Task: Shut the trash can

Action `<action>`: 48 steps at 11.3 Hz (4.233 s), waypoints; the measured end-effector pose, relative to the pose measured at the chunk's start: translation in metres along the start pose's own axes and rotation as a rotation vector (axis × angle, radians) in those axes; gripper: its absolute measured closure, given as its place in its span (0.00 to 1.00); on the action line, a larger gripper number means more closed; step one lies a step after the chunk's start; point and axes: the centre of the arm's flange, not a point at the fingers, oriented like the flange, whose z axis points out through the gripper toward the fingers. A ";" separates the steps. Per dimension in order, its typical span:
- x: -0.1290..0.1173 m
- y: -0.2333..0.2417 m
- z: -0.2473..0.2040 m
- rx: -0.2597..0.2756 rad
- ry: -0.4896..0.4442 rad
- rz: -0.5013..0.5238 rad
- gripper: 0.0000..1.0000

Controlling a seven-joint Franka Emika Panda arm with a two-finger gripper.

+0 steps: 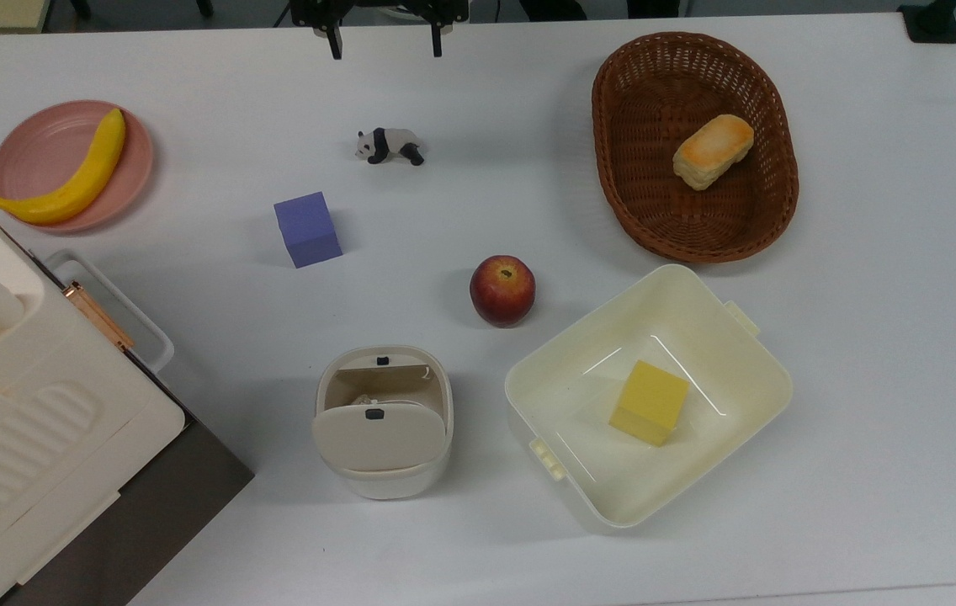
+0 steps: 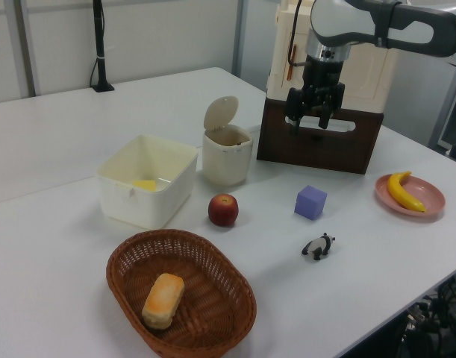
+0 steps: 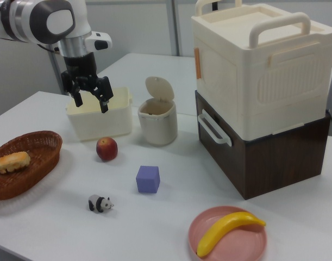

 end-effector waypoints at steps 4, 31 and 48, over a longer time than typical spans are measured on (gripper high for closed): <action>0.001 0.001 -0.002 0.000 0.009 -0.004 0.00; 0.046 0.001 -0.005 0.003 0.290 0.027 0.99; 0.194 0.021 0.041 -0.030 0.832 0.047 0.99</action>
